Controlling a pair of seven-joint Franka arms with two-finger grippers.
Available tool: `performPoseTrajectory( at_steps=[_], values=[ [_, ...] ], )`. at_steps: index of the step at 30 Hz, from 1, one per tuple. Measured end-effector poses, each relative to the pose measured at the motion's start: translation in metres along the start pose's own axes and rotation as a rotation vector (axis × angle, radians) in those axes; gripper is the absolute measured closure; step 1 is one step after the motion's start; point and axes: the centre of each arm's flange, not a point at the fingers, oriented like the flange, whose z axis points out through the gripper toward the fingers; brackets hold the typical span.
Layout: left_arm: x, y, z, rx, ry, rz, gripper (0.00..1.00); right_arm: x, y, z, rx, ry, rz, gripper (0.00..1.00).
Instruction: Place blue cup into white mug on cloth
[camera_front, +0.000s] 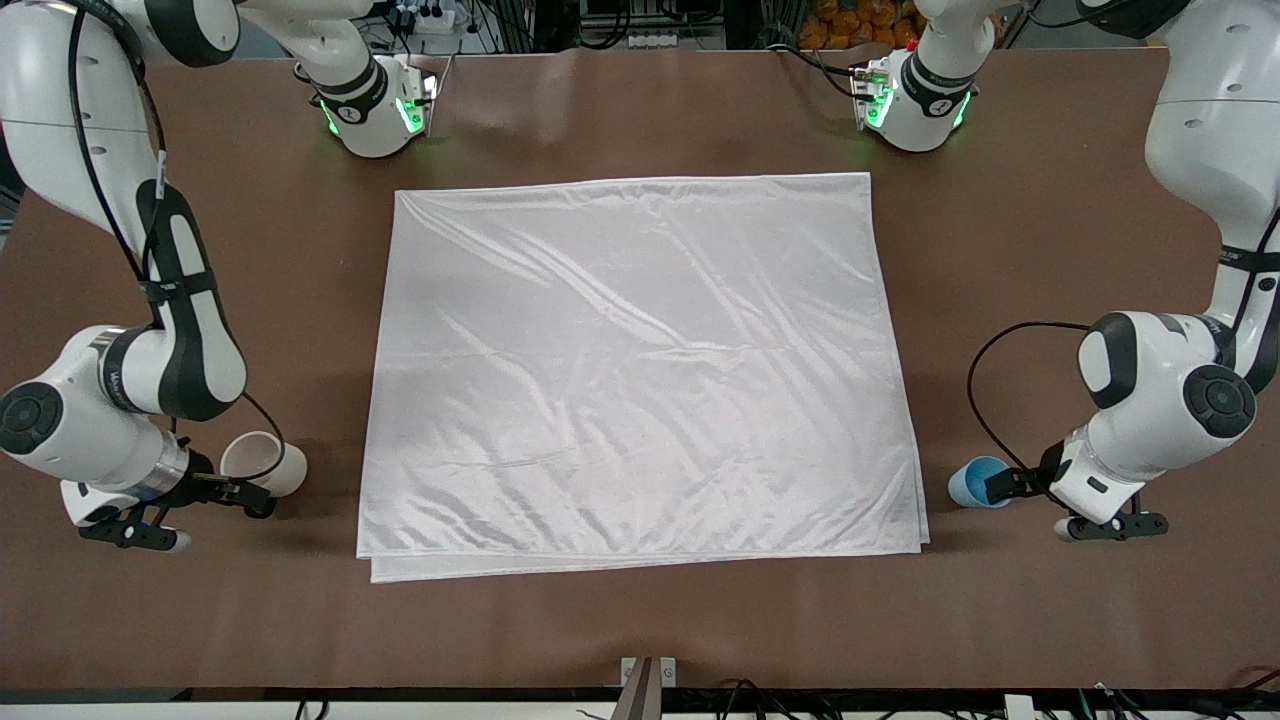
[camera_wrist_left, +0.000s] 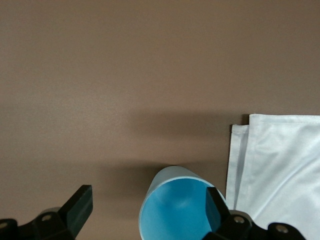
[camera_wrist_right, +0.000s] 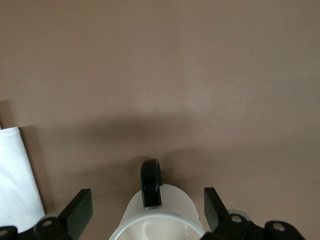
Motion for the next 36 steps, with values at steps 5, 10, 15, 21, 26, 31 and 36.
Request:
performPoseTrajectory(
  at_steps=[5,10,15,21,26,31,36],
  values=[
    [-0.001,-0.002,0.005,0.002,-0.005,-0.002,0.00,-0.001,0.000,0.014,-0.001,0.003,0.000,0.06],
    [-0.001,-0.002,0.009,0.002,-0.010,-0.002,0.00,-0.004,0.000,0.027,-0.002,-0.009,0.000,0.08],
    [-0.002,-0.004,0.012,0.003,-0.015,-0.003,0.00,-0.006,0.000,0.038,-0.003,-0.010,-0.001,0.33],
    [-0.003,-0.005,0.014,0.004,-0.018,-0.004,0.01,-0.007,-0.001,0.044,-0.002,-0.012,-0.002,0.61],
    [-0.003,-0.005,0.015,0.003,-0.020,-0.004,0.07,-0.007,-0.004,0.045,0.000,-0.014,-0.006,0.81],
    [-0.004,-0.005,0.018,0.003,-0.024,-0.004,0.10,-0.007,-0.010,0.045,0.001,-0.014,-0.014,0.81],
    [-0.004,-0.004,0.018,0.002,-0.025,-0.004,0.12,-0.010,-0.027,0.042,0.006,-0.046,-0.037,0.81]
  ],
)
